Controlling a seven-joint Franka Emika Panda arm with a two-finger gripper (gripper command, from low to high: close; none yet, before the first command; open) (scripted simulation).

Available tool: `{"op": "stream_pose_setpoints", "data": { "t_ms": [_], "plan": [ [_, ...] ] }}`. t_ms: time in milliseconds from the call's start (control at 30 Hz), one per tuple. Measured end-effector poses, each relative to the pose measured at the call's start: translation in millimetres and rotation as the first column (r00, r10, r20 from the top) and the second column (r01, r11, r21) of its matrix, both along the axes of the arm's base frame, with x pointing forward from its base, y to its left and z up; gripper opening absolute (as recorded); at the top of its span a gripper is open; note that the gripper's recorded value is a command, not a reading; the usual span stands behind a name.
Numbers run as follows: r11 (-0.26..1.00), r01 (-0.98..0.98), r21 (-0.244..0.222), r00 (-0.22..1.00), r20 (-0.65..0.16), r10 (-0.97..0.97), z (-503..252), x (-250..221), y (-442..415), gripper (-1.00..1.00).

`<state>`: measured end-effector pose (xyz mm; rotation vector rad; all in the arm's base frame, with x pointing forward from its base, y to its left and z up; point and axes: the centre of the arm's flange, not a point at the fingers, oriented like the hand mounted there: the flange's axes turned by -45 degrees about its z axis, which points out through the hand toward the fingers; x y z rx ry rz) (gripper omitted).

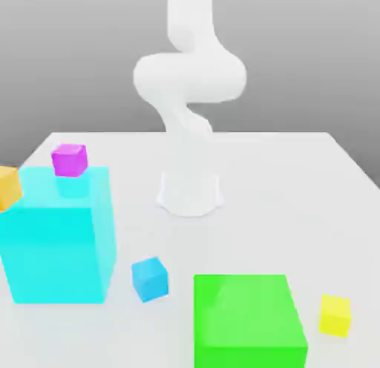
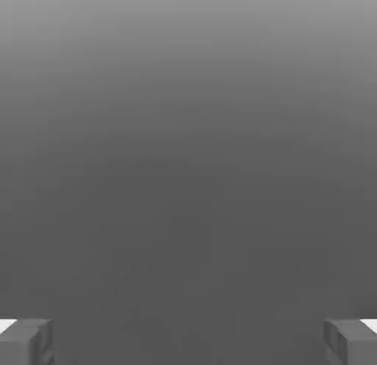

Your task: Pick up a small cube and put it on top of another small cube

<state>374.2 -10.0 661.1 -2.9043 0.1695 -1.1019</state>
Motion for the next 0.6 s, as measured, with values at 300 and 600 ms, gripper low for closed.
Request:
{"op": "stream_pose_setpoints", "data": {
  "t_ms": [300, 600],
  "plan": [
    [0.908, 0.393, 0.146, 0.883, -0.336, -0.328, -224, 45, -41, 0.00],
    [0.604, 0.796, 0.033, 0.480, -0.642, -0.598, -451, -38, -67, 0.00]
  ]
}}
